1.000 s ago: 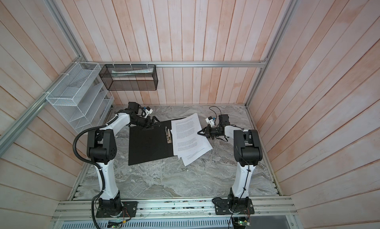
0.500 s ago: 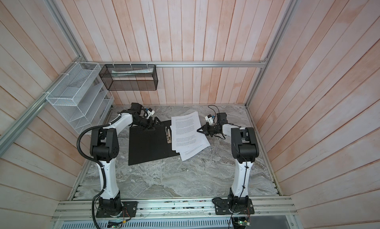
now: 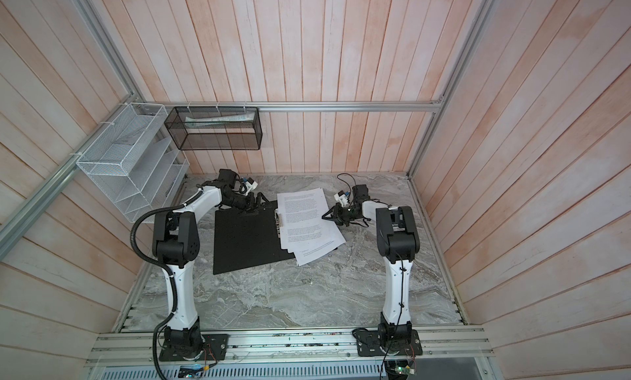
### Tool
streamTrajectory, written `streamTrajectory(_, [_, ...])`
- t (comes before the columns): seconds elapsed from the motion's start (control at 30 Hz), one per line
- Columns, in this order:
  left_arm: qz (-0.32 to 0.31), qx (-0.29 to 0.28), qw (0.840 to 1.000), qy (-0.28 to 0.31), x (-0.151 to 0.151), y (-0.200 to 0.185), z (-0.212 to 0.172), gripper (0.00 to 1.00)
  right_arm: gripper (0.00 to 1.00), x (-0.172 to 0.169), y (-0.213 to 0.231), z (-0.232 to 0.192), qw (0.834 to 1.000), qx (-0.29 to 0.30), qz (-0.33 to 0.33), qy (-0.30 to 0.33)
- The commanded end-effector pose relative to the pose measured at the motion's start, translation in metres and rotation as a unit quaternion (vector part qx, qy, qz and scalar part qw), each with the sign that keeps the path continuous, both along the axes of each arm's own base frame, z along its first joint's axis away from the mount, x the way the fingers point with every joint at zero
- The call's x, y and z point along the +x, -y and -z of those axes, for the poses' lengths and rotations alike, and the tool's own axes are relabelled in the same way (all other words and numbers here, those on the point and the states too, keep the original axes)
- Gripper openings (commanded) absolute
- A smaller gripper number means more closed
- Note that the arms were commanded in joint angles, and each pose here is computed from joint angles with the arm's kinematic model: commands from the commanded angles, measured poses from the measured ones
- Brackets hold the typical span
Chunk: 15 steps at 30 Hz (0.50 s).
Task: Put the files into the folder
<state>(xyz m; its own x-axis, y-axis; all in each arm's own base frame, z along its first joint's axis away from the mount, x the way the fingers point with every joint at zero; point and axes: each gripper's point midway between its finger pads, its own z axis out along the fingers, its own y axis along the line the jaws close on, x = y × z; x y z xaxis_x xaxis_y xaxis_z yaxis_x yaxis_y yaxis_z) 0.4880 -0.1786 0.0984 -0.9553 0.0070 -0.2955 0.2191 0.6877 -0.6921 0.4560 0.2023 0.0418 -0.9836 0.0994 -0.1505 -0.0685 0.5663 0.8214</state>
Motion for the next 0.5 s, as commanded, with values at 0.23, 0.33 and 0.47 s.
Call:
streamTrajectory(0.23, [0.014,0.015,1.000,0.006,-0.026,0.028,-0.014,1.00,0.50,0.004,0.029,-0.021,0.993,-0.095,0.059,0.031])
streamTrajectory(0.33, [-0.004,0.018,1.000,0.012,-0.051,0.031,-0.012,1.00,0.54,0.009,0.039,-0.037,0.988,-0.124,0.084,0.050])
streamTrajectory(0.47, [0.000,0.007,1.000,0.006,-0.087,0.044,-0.005,1.00,0.54,0.006,0.069,-0.043,0.970,-0.193,0.138,0.048])
